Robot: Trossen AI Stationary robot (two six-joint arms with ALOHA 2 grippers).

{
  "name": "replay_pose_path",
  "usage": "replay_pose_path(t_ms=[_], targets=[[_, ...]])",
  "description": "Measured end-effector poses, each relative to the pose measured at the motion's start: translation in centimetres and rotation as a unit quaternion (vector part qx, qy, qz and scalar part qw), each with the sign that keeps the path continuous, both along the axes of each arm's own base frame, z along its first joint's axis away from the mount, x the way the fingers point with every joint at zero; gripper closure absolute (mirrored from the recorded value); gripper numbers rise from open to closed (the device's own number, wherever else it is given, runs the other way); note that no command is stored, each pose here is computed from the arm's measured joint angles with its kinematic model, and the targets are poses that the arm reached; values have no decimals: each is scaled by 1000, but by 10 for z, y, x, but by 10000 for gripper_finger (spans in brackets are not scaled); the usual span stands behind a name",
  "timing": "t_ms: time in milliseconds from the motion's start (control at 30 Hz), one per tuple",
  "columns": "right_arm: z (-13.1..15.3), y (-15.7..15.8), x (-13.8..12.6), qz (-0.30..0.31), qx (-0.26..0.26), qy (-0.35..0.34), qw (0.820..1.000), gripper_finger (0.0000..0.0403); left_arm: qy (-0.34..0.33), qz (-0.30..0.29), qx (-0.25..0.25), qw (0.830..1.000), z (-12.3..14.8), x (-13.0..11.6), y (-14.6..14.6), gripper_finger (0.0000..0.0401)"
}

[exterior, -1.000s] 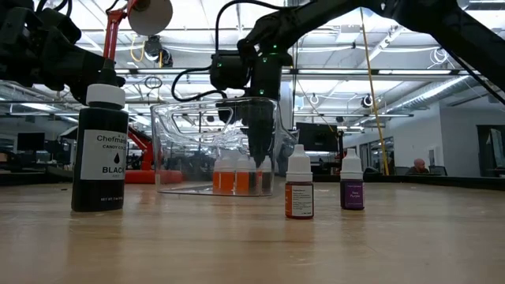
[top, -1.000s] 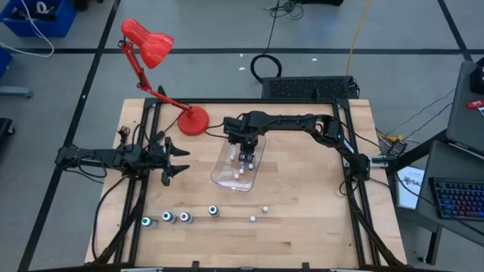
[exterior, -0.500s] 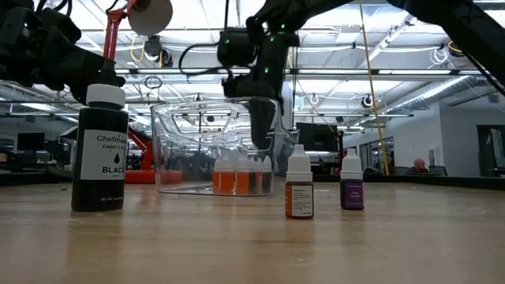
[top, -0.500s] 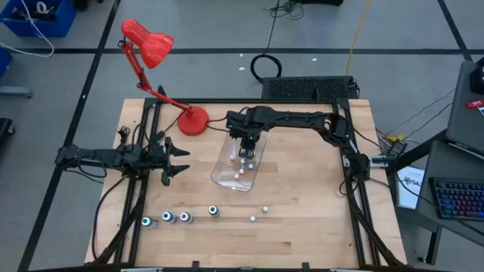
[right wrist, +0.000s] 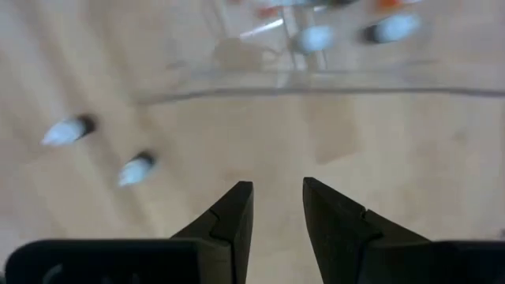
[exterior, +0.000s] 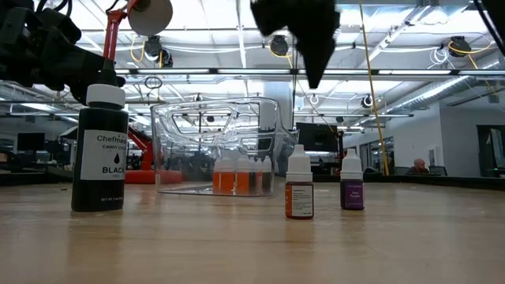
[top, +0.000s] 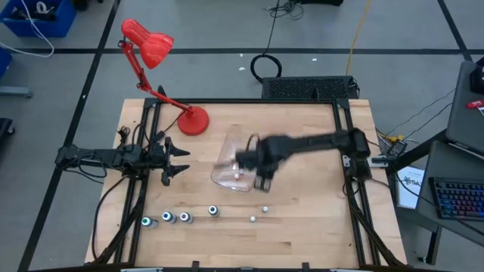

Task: Pick & Place food coloring
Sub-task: Put the small purple food coloring bottle into the transparent bin

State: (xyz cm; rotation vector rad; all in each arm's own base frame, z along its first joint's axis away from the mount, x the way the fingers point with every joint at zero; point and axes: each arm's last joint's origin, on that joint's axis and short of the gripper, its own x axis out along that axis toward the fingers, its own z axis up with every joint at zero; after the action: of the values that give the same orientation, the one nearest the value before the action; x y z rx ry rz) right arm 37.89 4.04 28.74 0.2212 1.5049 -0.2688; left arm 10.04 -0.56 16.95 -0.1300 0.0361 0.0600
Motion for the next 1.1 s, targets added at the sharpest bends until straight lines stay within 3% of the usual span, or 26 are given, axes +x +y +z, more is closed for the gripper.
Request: replay_pose_path(t_ms=[200,367,600,1100], targets=[[-30,77,-13,54,-4,-3,999,298,0,0,0,1000,0,0,0,148],[-71,109,-21,88,4,-31,996,274,0,0,0,1000,0,0,0,148],[-98,107,-27,87,-10,-26,996,248,0,0,0,1000,0,0,0,148],[-105,103,-20,79,4,-63,995,247,0,0,0,1000,0,0,0,148]])
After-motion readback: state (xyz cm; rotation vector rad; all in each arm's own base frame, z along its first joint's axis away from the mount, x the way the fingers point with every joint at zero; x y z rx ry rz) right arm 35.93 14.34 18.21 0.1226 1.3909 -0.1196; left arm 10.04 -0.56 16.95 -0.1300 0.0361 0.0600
